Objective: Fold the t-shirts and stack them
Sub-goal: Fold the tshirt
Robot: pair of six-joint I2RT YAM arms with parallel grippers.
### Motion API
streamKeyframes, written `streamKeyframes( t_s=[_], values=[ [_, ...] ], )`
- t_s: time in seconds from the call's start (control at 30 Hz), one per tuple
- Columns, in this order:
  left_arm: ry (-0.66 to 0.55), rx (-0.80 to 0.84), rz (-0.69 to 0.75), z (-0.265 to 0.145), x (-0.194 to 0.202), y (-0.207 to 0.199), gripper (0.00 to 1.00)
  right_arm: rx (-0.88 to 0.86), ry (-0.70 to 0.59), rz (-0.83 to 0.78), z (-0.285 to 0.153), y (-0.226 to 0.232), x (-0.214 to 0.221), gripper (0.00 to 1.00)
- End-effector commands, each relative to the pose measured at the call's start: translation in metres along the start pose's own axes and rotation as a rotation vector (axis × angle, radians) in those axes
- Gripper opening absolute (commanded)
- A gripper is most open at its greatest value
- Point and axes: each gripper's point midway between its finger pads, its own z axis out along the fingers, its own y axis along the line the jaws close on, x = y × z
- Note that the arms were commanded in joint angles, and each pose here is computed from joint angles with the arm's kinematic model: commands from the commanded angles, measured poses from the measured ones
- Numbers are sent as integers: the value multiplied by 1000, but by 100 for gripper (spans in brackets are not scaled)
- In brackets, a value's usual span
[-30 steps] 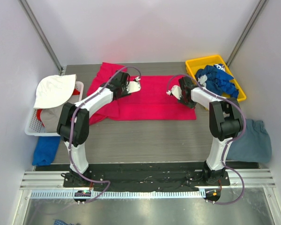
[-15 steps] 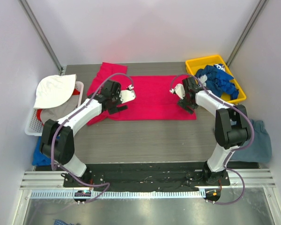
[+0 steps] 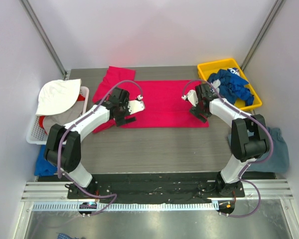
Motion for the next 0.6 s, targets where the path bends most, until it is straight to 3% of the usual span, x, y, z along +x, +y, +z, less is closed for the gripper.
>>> streamKeyframes(
  t_s=[0.0, 0.57],
  values=[
    [-16, 27, 1, -6, 1, -6, 100, 48, -35, 32, -7, -13, -7, 80],
    [41, 102, 25, 17, 15, -25, 97, 50, -29, 26, -7, -10, -3, 80]
  ],
)
